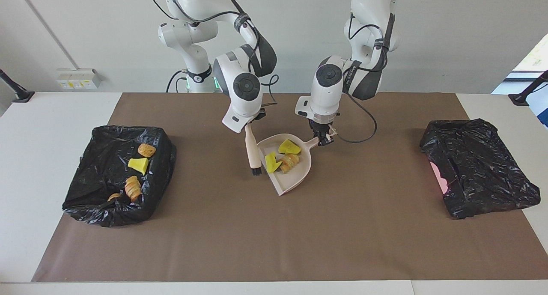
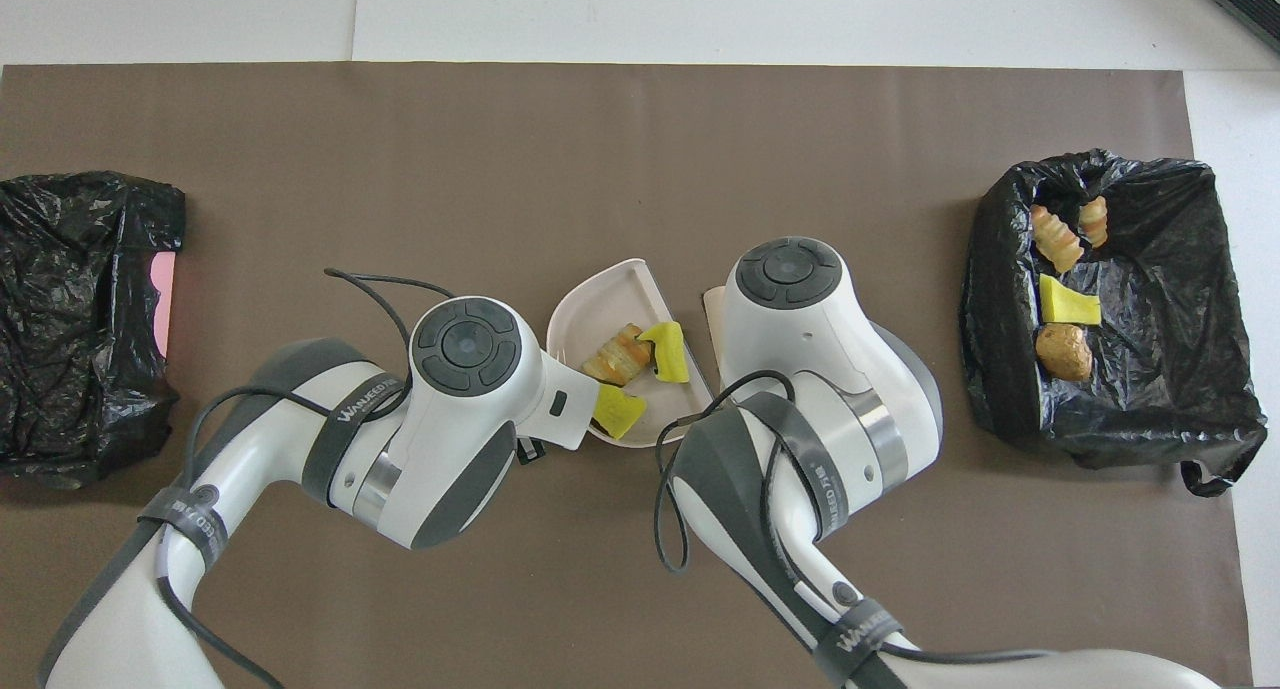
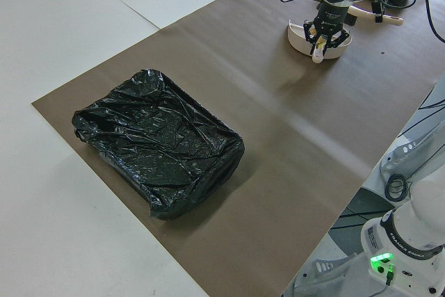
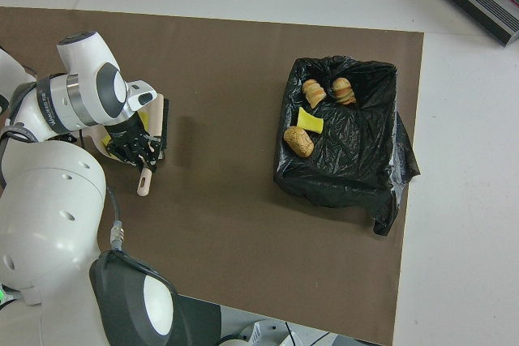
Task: Sweep and dump trash in bin
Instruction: 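Sweep scraps into the dustpan held by the left gripper using the right gripper, then tip the dustpan over the other black bag with the left gripper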
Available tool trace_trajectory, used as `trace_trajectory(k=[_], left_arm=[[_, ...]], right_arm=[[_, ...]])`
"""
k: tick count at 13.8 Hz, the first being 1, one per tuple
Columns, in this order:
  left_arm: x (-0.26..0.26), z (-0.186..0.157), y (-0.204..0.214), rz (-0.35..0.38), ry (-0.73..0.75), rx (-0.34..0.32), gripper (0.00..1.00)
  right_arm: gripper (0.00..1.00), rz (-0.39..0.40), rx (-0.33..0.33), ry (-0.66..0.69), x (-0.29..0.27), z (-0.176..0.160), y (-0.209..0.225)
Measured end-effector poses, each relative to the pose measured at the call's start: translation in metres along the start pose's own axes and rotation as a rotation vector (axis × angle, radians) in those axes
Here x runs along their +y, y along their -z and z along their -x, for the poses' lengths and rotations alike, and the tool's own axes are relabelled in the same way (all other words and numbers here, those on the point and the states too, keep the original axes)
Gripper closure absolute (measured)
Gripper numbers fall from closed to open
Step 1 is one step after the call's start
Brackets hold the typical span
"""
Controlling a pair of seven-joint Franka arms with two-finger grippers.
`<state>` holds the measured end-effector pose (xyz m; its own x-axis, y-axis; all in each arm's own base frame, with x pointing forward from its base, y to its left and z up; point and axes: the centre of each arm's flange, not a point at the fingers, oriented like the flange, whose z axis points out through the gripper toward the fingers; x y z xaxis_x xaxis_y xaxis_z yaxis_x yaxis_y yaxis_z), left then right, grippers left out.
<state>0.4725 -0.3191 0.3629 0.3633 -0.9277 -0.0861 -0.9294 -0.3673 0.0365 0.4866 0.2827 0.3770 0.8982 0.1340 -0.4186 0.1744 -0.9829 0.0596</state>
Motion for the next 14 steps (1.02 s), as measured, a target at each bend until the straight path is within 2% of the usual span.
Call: trace_trajectory(k=[4, 6, 7, 9, 11, 14], left_arm=[[-0.006, 0.004, 0.002, -0.002, -0.013, 0.003, 0.68], [-0.017, 0.012, 0.009, -0.009, -0.026, 0.014, 0.68], [-0.031, 0.024, 0.018, -0.015, -0.034, 0.025, 0.68], [-0.065, 0.059, 0.045, -0.027, -0.062, 0.044, 0.68], [-0.101, 0.109, 0.076, -0.050, -0.100, 0.067, 0.68], [-0.151, 0.195, 0.113, -0.085, -0.139, 0.085, 0.68]], right_arm=[[0.74, 0.048, -0.001, -0.077, -0.025, 0.034, 0.017], [0.74, 0.012, -0.018, -0.099, -0.018, 0.053, 0.034], [0.74, -0.030, -0.032, -0.115, -0.020, 0.062, 0.037], [0.74, -0.098, -0.049, -0.133, -0.025, 0.074, 0.028], [0.74, -0.177, -0.031, -0.139, -0.036, 0.081, 0.009], [0.74, -0.183, -0.012, -0.167, -0.066, 0.105, -0.014]])
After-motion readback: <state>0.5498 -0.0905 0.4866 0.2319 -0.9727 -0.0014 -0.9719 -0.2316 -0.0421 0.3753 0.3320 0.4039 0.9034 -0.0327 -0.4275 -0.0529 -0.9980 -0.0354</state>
